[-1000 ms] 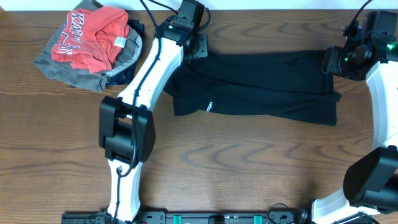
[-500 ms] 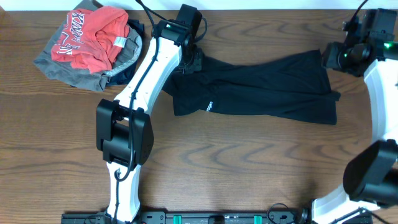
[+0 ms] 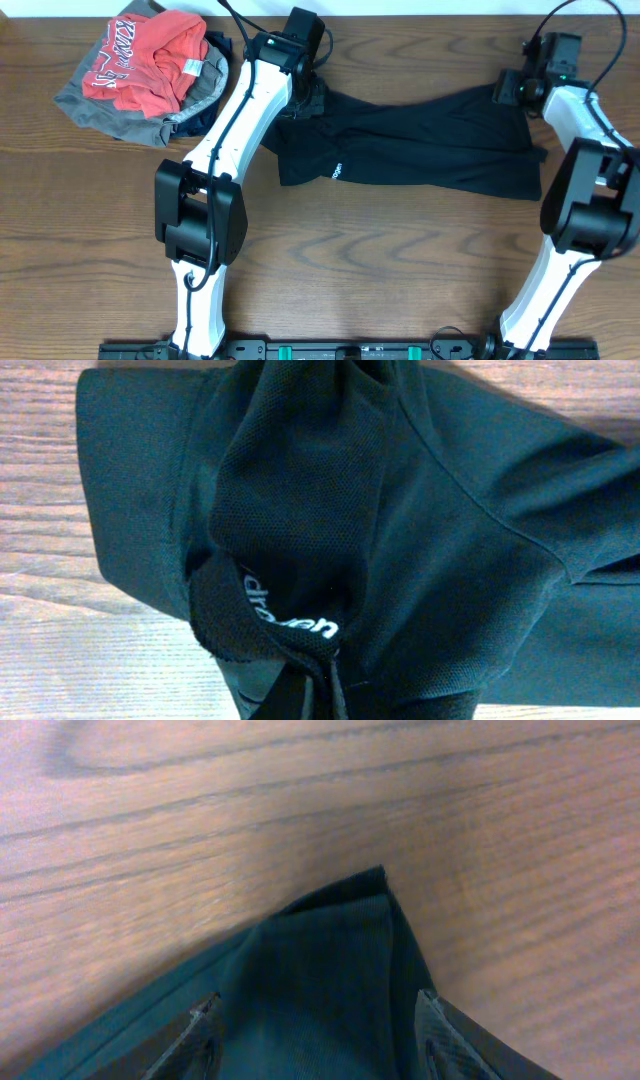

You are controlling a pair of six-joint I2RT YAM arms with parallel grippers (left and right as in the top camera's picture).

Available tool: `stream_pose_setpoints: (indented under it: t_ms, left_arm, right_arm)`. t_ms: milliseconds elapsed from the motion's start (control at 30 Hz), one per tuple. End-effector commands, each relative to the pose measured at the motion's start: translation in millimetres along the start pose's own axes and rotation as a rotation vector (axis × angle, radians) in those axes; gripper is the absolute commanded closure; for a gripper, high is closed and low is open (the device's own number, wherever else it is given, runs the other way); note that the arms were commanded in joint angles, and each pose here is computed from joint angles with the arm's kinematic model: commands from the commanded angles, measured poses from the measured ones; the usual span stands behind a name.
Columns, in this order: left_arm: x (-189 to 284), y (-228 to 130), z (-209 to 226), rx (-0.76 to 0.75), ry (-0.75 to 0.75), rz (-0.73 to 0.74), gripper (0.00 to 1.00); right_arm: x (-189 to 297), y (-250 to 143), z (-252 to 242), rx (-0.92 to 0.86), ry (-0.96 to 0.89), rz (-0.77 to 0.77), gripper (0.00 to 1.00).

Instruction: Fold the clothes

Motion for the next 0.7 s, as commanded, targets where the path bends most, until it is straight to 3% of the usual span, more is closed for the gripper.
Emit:
stream_pose_setpoints:
  t_ms: [0,500,667]
  left_arm:
    - [13,3,-2,-0.012,-0.005,-0.031,0.94]
    - [13,3,-2,-0.012,-0.005,-0.032,0.94]
    - [13,3,-2,-0.012,-0.005,-0.032,0.94]
  right_arm:
    - [-12,3,-1,-0.001,-0.031,-0.018,0.41]
    - [-60,-8,-3,0.009,-0.057,-0.073,0.52]
    - [-60,-6,5,0.021,-0.047,-0.081,0.67]
Point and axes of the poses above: each gripper's point midway between its finger pads, its own x axis back along the fingers, its own z axis along the line the jaws close on, y = z × x, the point moved 5 cm from there along x, back along the fingers, and after that the axes turned 10 degrees about x, right-handed, at the moved point
